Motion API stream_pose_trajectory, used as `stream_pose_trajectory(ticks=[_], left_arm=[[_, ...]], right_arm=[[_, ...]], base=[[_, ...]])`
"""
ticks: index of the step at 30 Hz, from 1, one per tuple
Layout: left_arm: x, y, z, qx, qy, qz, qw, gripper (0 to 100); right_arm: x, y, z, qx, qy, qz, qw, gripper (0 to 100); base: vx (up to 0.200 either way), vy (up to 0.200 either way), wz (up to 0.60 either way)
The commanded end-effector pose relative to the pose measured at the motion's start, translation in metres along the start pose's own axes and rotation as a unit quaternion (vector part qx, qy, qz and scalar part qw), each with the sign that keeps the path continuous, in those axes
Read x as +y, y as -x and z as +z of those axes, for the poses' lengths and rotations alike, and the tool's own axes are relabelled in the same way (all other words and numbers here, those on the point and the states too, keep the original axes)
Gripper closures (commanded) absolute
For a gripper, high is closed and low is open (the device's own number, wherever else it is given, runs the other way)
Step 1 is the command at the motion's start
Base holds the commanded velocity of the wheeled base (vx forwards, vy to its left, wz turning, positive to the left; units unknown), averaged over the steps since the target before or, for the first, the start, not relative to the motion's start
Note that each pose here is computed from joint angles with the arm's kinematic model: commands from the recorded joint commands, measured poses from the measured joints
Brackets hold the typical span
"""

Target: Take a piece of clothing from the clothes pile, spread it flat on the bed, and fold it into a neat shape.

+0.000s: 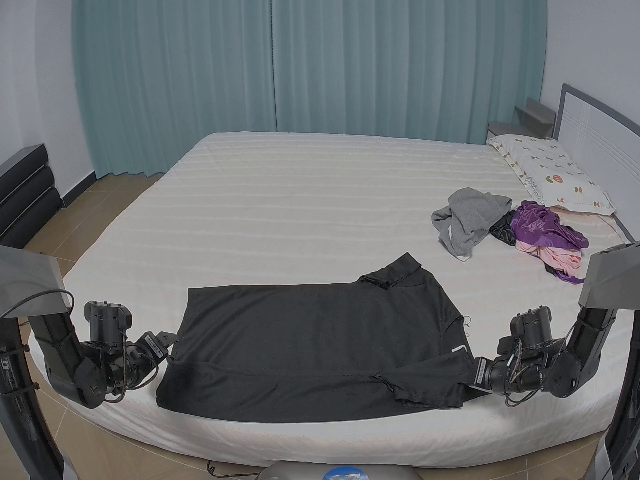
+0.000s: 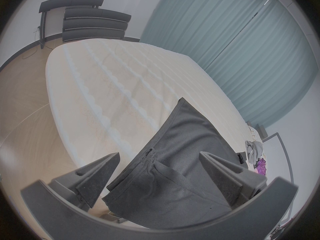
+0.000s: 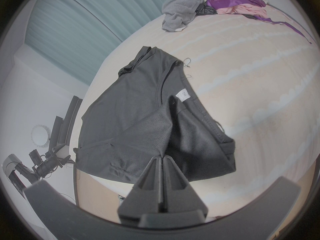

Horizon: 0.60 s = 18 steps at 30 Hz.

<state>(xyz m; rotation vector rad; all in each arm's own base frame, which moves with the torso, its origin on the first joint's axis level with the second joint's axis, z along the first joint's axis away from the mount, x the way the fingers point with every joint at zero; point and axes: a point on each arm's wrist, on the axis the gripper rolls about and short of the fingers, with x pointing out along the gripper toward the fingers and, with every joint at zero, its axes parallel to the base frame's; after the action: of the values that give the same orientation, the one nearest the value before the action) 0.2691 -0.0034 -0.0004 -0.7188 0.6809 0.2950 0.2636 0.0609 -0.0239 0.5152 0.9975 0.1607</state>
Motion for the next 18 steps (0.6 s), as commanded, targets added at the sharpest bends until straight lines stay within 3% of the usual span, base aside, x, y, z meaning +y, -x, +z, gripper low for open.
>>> stream_pose_trajectory(ticks=[1, 18], left_arm=[[0.0003, -0.0005, -0.0010, 0.001, 0.000, 0.001, 1.0000, 0], [0.0012, -0.0033, -0.0032, 0.006, -0.002, 0.004, 1.0000, 0]], right_arm=[[-0.0007, 0.0053, 0.0046, -0.012, 0.000, 0.002, 0.9999, 100], [-0.0044, 0.0040, 0.0033, -0.008, 0.034, -0.005, 0.9994, 100]], base=[[0.000, 0.000, 0.00], [0.000, 0.000, 0.00]])
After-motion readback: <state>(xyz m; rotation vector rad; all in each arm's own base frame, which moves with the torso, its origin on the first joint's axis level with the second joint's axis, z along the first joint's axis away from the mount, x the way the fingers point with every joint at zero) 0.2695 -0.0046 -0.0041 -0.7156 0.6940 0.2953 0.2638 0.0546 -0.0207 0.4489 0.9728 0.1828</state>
